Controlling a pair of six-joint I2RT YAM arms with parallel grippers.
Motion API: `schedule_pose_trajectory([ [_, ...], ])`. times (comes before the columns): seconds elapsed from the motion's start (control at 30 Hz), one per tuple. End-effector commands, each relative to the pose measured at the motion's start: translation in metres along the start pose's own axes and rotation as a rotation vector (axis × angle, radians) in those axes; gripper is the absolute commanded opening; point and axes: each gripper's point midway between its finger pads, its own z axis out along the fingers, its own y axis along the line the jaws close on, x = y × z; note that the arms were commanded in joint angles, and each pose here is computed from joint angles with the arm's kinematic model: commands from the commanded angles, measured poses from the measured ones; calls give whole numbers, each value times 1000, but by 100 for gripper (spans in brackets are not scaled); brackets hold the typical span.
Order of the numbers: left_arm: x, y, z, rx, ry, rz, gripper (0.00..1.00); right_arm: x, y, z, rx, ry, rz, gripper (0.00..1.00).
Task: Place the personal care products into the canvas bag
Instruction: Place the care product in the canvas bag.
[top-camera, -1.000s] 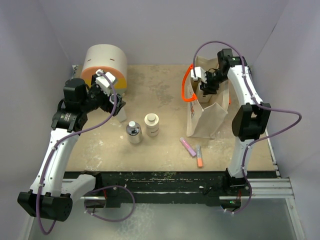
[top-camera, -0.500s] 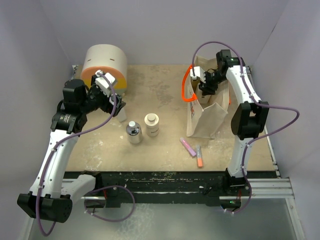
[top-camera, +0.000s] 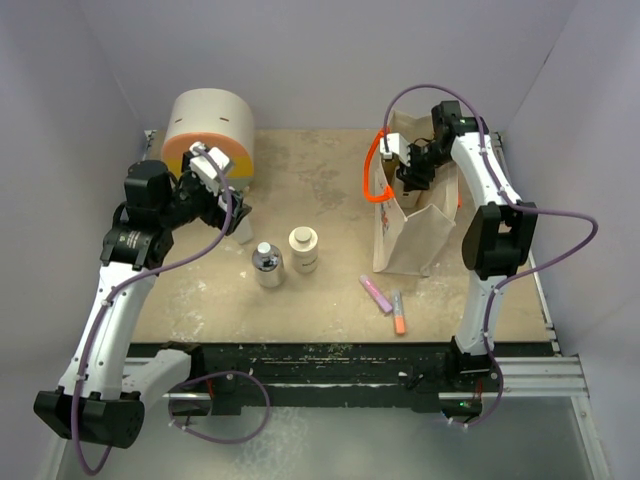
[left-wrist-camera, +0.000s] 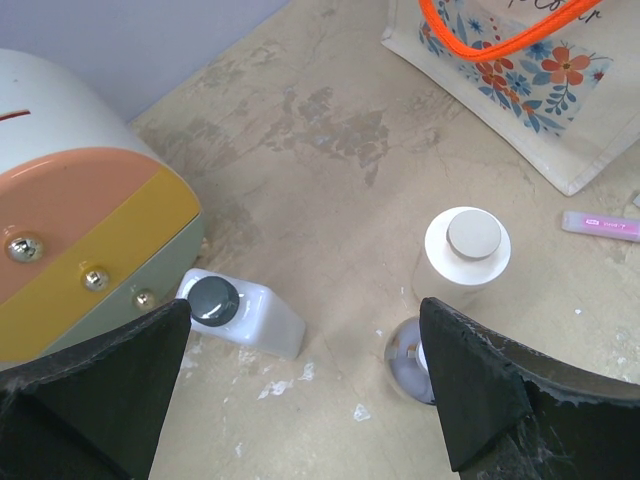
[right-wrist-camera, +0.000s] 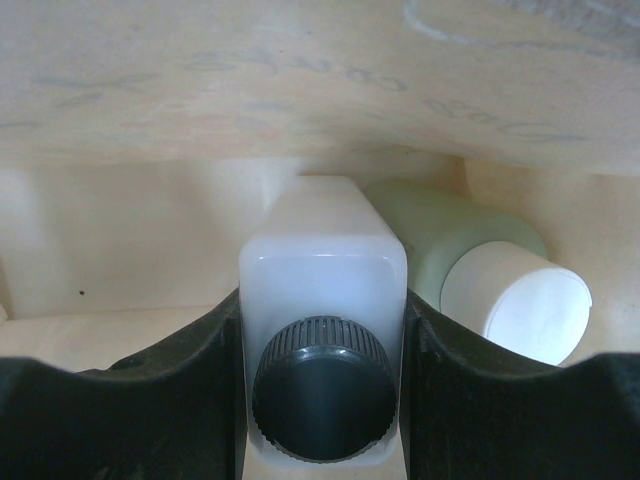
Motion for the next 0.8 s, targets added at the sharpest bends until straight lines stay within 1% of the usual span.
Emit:
schedule_pose_trajectory([
  [0.0,-7,-6,-4,17,-38,41,99,-26,-38,-29,167,-45,-108,50],
  [0.1,-7,-6,-4,18,-40,44,99,-26,-39,-30,171,-44,-107,52],
  [0.17,-7,-6,-5,18,-41,44,99,-25,-39,-30,174,-41,-104,57],
  [0.23,-7,-6,-5,18,-41,44,99,-26,-39,-31,176,-40,-105,60],
  [0.4,-7,-7,-5,21,-40,48,99,-27,-41,-34,185,-40,-103,61],
  [0.77,-6,-7,-6,17,-39,51,99,-34,-40,-42,201,-49,-110,60],
])
